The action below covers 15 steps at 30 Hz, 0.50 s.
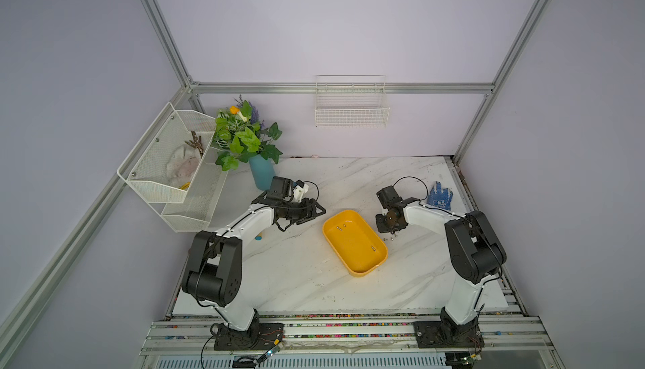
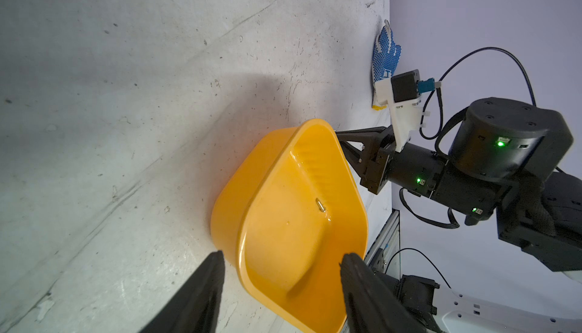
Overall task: Take out the screws from the storage box
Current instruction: Place the screw at the center of the board.
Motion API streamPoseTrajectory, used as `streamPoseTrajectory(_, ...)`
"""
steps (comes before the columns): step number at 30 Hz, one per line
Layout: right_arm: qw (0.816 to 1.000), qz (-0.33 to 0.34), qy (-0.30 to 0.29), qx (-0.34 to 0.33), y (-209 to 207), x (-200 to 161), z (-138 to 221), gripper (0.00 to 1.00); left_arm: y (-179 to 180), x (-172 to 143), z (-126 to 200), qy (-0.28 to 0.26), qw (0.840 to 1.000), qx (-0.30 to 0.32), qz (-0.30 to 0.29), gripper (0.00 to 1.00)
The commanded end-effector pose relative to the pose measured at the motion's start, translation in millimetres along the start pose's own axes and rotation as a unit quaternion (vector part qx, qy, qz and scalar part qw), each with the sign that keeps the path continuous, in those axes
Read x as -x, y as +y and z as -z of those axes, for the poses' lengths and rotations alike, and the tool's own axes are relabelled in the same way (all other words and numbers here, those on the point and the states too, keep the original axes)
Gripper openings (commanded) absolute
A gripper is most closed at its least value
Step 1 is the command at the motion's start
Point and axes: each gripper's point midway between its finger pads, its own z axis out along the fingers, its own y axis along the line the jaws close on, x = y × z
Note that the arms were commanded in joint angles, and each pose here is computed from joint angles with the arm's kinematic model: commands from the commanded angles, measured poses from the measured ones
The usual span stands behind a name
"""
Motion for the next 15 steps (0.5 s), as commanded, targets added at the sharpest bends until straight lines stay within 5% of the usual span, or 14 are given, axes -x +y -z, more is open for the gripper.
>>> streamPoseTrajectory(1,1.0,-0.005,-0.016,-0.001,-3,6,12,0.17,3,-6,-3,0.013,1.0,-0.002,0.003,0.63)
streamPoseTrajectory(10,0.998,-0.006,-0.061,0.007,-3,33,61,0.32,3,-5,-2,0.013,1.0,0.0,0.004,0.64)
streamPoseTrajectory(15,0.989,0.053,-0.099,0.096,21,35,121,0.32,3,-6,-3,0.016,1.0,0.001,0.004,0.64)
